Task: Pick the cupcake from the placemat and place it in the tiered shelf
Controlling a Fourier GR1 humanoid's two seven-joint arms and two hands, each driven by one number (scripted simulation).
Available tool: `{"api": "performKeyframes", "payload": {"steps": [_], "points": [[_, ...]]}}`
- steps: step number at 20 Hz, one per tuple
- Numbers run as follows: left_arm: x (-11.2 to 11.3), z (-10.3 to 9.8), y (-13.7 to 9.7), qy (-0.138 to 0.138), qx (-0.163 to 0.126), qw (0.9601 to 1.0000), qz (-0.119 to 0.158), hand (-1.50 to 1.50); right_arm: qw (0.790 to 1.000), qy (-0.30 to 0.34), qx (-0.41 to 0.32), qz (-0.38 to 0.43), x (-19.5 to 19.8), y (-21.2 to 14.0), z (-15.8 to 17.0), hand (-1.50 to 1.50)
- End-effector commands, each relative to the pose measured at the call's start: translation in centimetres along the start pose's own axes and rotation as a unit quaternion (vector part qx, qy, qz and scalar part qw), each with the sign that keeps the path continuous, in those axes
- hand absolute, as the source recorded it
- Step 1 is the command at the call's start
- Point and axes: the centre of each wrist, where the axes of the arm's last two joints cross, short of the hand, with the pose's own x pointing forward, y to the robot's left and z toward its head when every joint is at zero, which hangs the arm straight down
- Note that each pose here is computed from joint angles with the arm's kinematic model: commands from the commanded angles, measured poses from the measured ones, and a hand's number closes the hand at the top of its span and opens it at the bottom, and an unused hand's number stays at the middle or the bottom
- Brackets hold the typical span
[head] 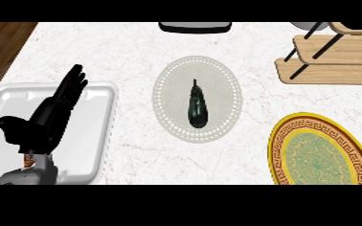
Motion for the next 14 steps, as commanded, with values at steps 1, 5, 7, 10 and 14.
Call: {"api": "performKeyframes", "payload": {"steps": [1,5,7,10,14], "points": [[-0.3,0.6,1.1,0.007,-0.003,1.0000,0.005,0.00,0.998,-0.039,-0.032,0.041,-1.5,1.2,-2.1,1.50],[-0.4,0.0,-0.9,0.005,-0.005,1.0000,0.005,0.00,0.996,-0.079,-0.034,0.020,-0.7,0.0,-5.4,1.50],[0.3,-1.3,0.2,-0.001,-0.002,1.0000,0.002,0.00,0.995,-0.082,-0.015,-0.051,-0.5,0.6,-5.5,1.50],[-1.5,0.8,-0.1,0.006,-0.002,1.0000,0.003,0.00,0.995,-0.087,0.008,-0.055,-0.2,-0.3,-7.2,1.50],[-0.2,-0.6,1.0,0.002,0.002,1.0000,0.002,0.00,0.989,-0.114,0.096,-0.005,-2.2,1.1,-7.4,1.50]]}}
